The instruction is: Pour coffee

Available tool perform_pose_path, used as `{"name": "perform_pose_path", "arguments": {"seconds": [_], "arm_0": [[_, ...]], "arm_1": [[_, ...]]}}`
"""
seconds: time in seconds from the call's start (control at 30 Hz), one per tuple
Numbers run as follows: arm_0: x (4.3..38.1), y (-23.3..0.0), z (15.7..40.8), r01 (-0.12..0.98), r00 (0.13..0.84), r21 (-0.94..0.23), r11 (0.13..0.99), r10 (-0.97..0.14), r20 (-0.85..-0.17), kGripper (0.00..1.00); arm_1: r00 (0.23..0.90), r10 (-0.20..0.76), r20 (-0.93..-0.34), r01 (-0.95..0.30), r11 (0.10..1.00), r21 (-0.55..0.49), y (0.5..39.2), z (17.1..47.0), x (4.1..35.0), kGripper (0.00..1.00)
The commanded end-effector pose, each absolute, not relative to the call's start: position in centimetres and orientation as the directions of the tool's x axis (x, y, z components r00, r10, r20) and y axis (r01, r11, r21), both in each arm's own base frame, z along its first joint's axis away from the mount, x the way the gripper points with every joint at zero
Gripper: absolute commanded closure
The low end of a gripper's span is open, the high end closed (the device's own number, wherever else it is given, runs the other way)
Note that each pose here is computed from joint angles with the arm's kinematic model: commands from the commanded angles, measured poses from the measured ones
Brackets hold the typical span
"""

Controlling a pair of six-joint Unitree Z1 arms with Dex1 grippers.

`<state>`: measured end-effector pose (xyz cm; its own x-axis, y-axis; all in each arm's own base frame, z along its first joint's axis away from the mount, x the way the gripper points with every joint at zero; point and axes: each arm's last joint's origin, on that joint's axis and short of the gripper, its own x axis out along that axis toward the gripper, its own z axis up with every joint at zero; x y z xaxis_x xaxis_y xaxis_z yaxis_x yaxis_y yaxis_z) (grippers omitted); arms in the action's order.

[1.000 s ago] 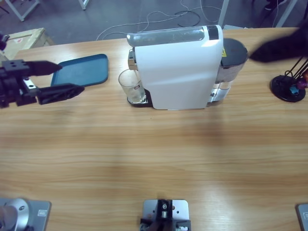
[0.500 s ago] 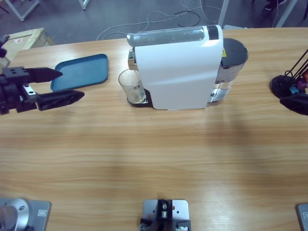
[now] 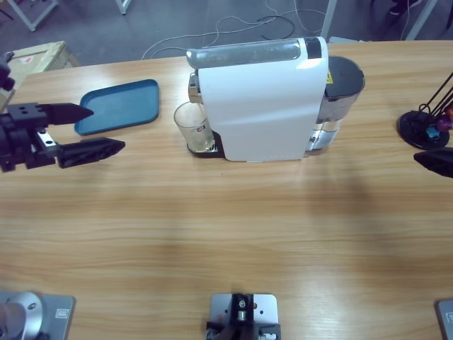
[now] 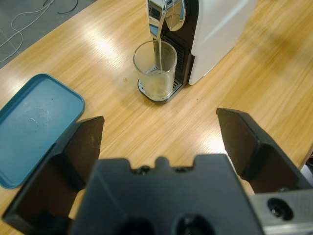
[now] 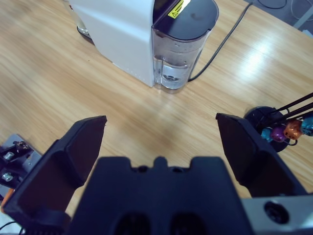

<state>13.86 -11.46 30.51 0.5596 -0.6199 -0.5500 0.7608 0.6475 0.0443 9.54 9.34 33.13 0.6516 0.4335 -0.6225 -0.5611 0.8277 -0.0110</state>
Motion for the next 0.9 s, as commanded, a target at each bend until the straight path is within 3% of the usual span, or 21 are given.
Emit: {"name": "perform_pose_path", "arguments": {"seconds": [0.03, 0.9], "arm_0": [[14.2, -11.92, 29.03, 0.779, 0.522, 0.057, 0.625, -0.595, -0.612, 0.0], [14.33, -12.05, 29.35, 0.797, 0.523, 0.093, 0.597, -0.603, -0.603, 0.0]], "arm_1": [[0.641, 0.416, -0.645, -0.568, 0.822, -0.034, 9.35, 31.9, 9.44, 0.0], [0.634, 0.415, -0.653, -0.572, 0.82, -0.034, 9.41, 31.47, 9.46, 0.0]]}}
